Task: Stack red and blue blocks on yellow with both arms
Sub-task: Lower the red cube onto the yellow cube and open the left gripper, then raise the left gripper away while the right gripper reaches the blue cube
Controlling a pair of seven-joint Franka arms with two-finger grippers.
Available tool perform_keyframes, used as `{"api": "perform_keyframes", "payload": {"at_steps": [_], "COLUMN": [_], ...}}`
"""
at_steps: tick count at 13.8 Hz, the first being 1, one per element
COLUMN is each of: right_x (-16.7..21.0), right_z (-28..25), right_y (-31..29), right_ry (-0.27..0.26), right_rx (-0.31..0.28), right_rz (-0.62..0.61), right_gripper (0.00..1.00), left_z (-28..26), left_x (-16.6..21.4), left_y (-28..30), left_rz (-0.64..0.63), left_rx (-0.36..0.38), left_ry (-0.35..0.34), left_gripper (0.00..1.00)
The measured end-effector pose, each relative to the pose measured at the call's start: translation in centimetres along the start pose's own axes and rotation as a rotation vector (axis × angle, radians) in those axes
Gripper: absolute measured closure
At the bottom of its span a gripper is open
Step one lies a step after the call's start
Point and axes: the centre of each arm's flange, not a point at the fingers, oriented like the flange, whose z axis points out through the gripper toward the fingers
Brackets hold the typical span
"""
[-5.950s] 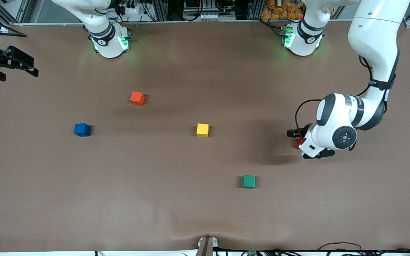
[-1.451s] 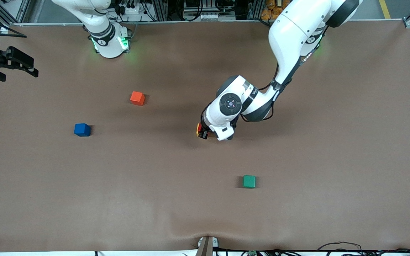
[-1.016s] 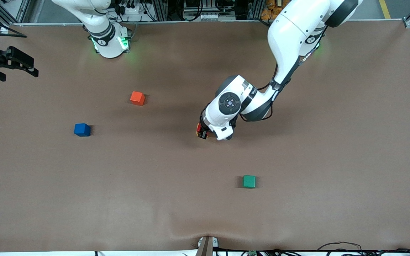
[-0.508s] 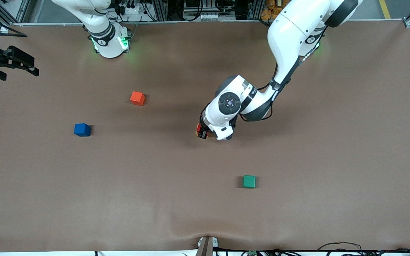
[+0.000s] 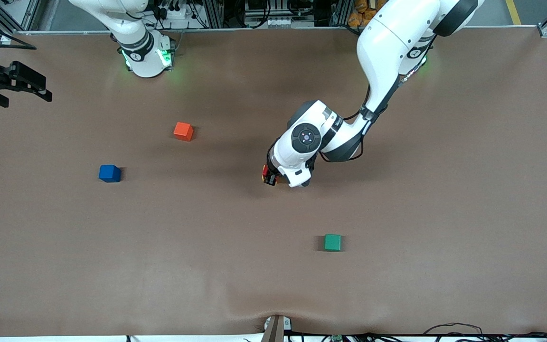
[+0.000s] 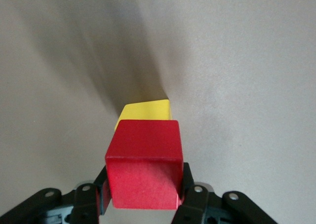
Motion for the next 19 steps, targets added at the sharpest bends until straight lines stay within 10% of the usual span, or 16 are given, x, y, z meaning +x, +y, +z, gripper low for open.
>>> {"api": "perform_keyframes", "payload": {"at_steps": [3,8,19], "right_x": [0.0,0.0,1.5], "right_z": [0.0,0.0,2.1], "right_y": [0.0,0.3,1.3], "right_ry": [-0.001,-0.001,-0.042], "right_rx": [0.000,0.001,0.012], "right_rz": [0.000,0.007,0.018], "right_gripper": [0.00,0.00,0.00], "left_z": [0.2,0.5,-14.5], "left_x": [-0.4,-0.3,0.4], "left_y": [-0.2,-0.3,1.6], "left_rz": [0.007,0.005,-0.001], "left_rx": [0.002,0.007,-0.109], "left_ry": [0.000,0.002,0.008], "left_gripper": [0.44,0.01,0.00]}}
